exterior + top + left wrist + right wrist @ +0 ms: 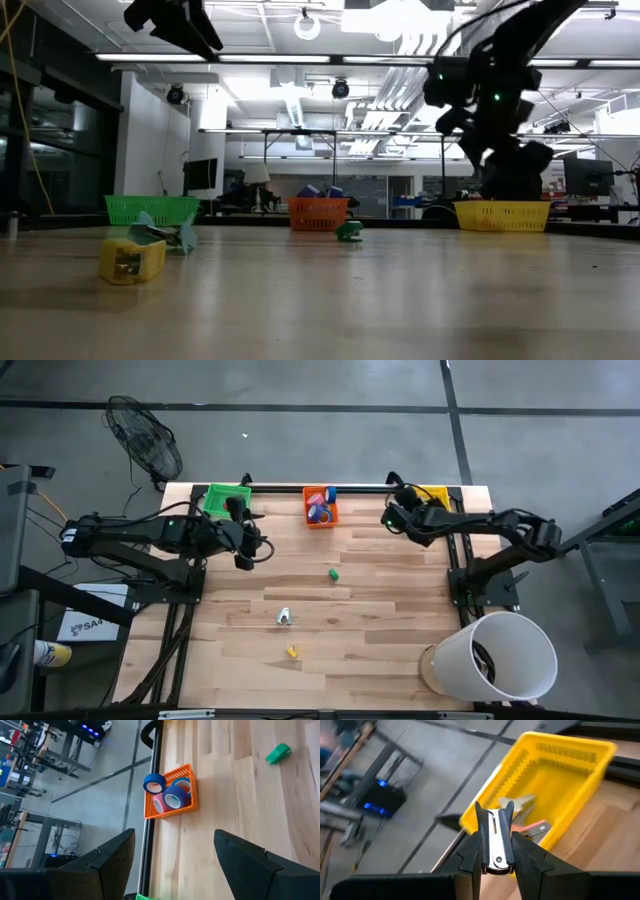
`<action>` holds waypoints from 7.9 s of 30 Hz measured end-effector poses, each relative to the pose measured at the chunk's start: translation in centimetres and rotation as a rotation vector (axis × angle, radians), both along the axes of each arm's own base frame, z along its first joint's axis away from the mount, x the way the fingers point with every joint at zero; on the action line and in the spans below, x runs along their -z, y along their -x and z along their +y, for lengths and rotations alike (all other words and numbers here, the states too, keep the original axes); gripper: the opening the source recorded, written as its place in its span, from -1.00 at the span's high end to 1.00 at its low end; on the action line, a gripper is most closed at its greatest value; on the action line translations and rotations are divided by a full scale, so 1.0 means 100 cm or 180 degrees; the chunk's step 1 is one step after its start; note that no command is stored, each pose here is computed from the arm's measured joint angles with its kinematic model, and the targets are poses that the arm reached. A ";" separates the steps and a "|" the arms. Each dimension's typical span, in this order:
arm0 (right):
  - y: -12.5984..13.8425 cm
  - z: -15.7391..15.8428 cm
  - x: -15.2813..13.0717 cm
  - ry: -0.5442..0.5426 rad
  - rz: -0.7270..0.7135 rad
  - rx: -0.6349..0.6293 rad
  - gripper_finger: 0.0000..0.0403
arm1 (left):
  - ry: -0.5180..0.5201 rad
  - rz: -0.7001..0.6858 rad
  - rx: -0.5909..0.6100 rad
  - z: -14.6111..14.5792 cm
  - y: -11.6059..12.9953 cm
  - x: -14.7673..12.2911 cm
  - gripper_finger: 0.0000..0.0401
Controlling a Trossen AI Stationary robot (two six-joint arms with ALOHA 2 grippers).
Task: Pick and place Stapler, Stapler remover, tape
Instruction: Put the black staple remover into the yellow bin, then put the green stapler into the green bin
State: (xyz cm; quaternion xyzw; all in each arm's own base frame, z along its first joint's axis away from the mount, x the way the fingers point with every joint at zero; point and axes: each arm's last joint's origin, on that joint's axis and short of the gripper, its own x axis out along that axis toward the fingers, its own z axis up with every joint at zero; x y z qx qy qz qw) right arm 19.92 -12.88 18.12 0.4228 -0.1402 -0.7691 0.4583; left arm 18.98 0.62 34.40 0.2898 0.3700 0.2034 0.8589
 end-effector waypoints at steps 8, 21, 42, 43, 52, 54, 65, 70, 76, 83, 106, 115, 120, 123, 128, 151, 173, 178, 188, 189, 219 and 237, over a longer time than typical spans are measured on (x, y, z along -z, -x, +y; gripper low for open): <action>0.020 -0.015 0.017 0.0018 -0.0293 0.0454 0.63 | 0.0008 0.0000 0.0009 0.000 0.000 0.000 -0.34; 0.032 -0.046 0.014 0.0006 -0.0365 0.0503 0.20 | 0.0011 0.0035 0.0015 0.000 0.001 0.001 -0.34; 0.002 -0.050 -0.002 0.0223 -0.0083 -0.0642 0.02 | 0.0038 -0.0094 -0.0132 0.001 0.000 -0.001 -0.34; -0.001 -0.050 -0.004 0.0242 -0.0015 -0.0829 0.02 | 0.0045 -0.0101 -0.0139 0.001 0.000 -0.001 -0.34; -0.035 -0.034 -0.019 0.0490 0.0489 -0.2819 0.02 | 0.0065 -0.0126 -0.0168 0.001 0.000 -0.001 -0.34; -0.041 -0.026 -0.019 0.0492 0.0513 -0.3181 0.02 | 0.0066 -0.0127 -0.0167 0.001 0.000 -0.001 -0.34; -0.067 0.048 -0.007 0.0209 0.0922 -0.4137 0.02 | 0.0064 -0.0128 -0.0170 0.001 0.000 -0.001 -0.34; -0.070 0.088 -0.002 0.0176 0.1181 -0.4257 0.02 | 0.0067 -0.0129 -0.0167 0.001 0.000 -0.001 -0.34; -0.064 0.128 0.007 0.0074 0.1674 -0.4566 0.02 | 0.0068 -0.0129 -0.0166 0.001 0.000 -0.001 -0.34; -0.066 0.158 0.027 0.0007 0.1868 -0.4804 0.02 | 0.0093 -0.0137 -0.0156 0.001 0.000 -0.001 -0.34; -0.097 0.219 0.106 0.0253 0.1958 -0.4898 0.02 | 0.0153 -0.0168 -0.0167 0.000 0.000 0.000 -0.34; -0.130 0.220 0.121 0.0400 0.2048 -0.4573 0.02 | 0.0148 -0.0161 -0.0158 0.000 0.000 0.000 -0.34; -0.138 0.217 0.126 0.0405 0.2056 -0.4341 0.02 | 0.0151 -0.0160 -0.0156 0.000 0.000 0.000 -0.34; -0.140 0.211 0.126 0.0375 0.2079 -0.4301 0.02 | 0.0151 -0.0155 -0.0156 0.000 0.000 0.000 -0.34; -0.143 0.198 0.125 0.0303 0.2055 -0.4216 0.02 | 0.0146 -0.0117 -0.0157 0.000 0.001 0.001 -0.34; -0.147 0.176 0.126 0.0225 0.2130 -0.4170 0.24 | 0.0123 -0.0039 -0.0151 0.000 0.002 0.002 -0.34; -0.150 0.179 0.103 0.0313 0.2038 -0.4473 0.69 | 0.0200 -0.0007 -0.0082 0.000 0.002 0.003 -0.34; -0.154 0.172 0.072 0.0365 0.1889 -0.4996 0.67 | 0.0217 -0.0023 -0.0043 -0.001 0.001 0.003 -0.34; -0.153 0.138 -0.010 0.0706 0.0729 -0.5790 0.67 | -0.0188 -0.0094 0.0567 -0.003 -0.009 -0.008 -0.34; -0.150 0.134 -0.019 0.0769 0.0648 -0.5829 0.67 | -0.0234 -0.0122 0.0636 -0.003 -0.010 -0.010 -0.34; -0.096 0.112 -0.137 0.2215 -0.0421 -0.6304 0.67 | -0.1599 -0.0769 0.1937 -0.016 -0.101 -0.011 -0.34; -0.096 0.113 -0.136 0.2161 -0.0432 -0.6426 0.67 | -0.1528 -0.0996 0.2280 -0.019 -0.105 -0.012 -0.34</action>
